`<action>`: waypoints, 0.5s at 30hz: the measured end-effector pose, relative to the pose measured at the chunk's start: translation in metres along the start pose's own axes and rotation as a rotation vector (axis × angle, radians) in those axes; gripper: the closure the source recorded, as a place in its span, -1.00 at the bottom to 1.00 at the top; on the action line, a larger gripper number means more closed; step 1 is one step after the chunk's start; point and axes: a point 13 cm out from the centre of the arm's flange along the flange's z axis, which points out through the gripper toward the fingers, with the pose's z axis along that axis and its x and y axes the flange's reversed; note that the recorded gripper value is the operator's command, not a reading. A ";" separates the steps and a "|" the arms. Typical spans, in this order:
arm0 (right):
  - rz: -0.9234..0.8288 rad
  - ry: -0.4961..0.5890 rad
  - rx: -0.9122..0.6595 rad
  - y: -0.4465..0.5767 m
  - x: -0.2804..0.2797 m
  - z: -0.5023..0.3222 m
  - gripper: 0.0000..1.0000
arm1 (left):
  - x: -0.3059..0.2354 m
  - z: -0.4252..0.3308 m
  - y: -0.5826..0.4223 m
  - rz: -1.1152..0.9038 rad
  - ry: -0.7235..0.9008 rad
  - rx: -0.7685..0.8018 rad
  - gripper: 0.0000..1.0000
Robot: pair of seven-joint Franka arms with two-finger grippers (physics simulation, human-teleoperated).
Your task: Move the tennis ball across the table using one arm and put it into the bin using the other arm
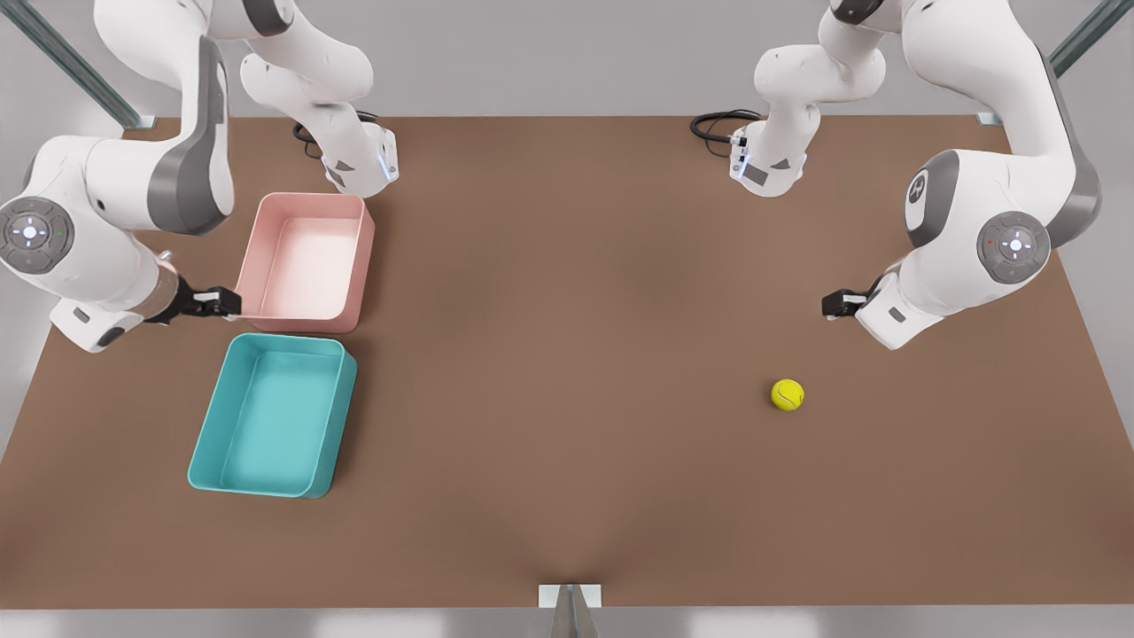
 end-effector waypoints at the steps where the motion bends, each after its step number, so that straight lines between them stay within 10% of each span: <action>1: 0.005 -0.004 0.000 -0.001 0.000 -0.001 -1.00 | 0.000 0.000 0.000 -0.002 -0.001 0.000 -1.00; 5: -0.003 0.012 0.009 0.008 -0.007 0.009 -1.00 | -0.012 0.018 0.001 -0.010 0.023 0.004 -1.00; 7: -0.012 0.017 0.013 0.015 -0.012 0.014 -1.00 | -0.034 0.046 0.002 -0.009 0.050 0.010 0.57; 15: -0.002 -0.028 -0.027 0.024 -0.030 0.018 -1.00 | -0.110 0.185 0.044 0.250 0.083 -0.038 0.57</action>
